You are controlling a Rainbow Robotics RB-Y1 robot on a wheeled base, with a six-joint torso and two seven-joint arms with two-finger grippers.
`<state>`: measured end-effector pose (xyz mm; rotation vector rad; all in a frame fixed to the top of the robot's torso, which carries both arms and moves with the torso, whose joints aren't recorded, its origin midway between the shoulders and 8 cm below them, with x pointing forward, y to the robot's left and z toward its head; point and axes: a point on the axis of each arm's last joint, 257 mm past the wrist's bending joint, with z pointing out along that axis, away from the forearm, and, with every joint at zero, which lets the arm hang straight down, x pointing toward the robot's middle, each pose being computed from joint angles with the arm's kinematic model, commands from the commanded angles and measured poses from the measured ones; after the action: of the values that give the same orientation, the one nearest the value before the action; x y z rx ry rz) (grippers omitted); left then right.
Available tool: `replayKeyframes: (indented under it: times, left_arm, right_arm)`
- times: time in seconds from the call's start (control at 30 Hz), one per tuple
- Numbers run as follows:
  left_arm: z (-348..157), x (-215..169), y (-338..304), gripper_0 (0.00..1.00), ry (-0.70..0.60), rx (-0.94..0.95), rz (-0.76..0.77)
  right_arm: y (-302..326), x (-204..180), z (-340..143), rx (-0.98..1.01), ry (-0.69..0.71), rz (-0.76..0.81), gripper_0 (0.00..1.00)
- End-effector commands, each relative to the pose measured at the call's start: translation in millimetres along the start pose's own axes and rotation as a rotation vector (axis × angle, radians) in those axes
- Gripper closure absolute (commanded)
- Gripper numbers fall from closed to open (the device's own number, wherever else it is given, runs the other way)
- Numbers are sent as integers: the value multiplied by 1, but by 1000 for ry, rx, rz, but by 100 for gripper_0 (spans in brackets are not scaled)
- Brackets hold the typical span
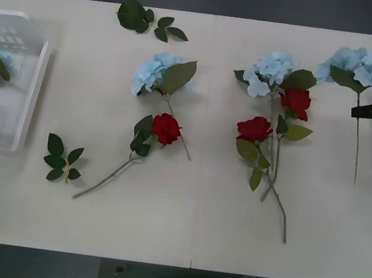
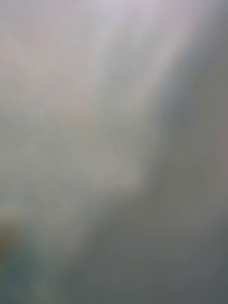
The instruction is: Put the red flowers into the right box and the blue flowers into the left box
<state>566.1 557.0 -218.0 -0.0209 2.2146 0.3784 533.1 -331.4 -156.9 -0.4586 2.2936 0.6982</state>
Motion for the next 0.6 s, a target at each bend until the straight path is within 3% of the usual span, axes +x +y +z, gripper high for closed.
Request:
replayKeyframes:
  times: [0.03,0.23,0.47,0.6]
  left_arm:
    - [-23,-52,-5,31,-36,52,-45]
    - [-68,-80,-22,29,26,160,-70]
    - [-129,-106,-103,29,33,455,-62]
    - [-156,-116,-158,14,-30,707,-149]
  right_arm:
    - [48,-38,-6,-137,-100,-145,100]
    - [102,-71,-1,-279,-245,-255,100]
    - [160,-101,26,-404,-424,-354,100]
    - [197,-112,44,-493,-481,-327,100]
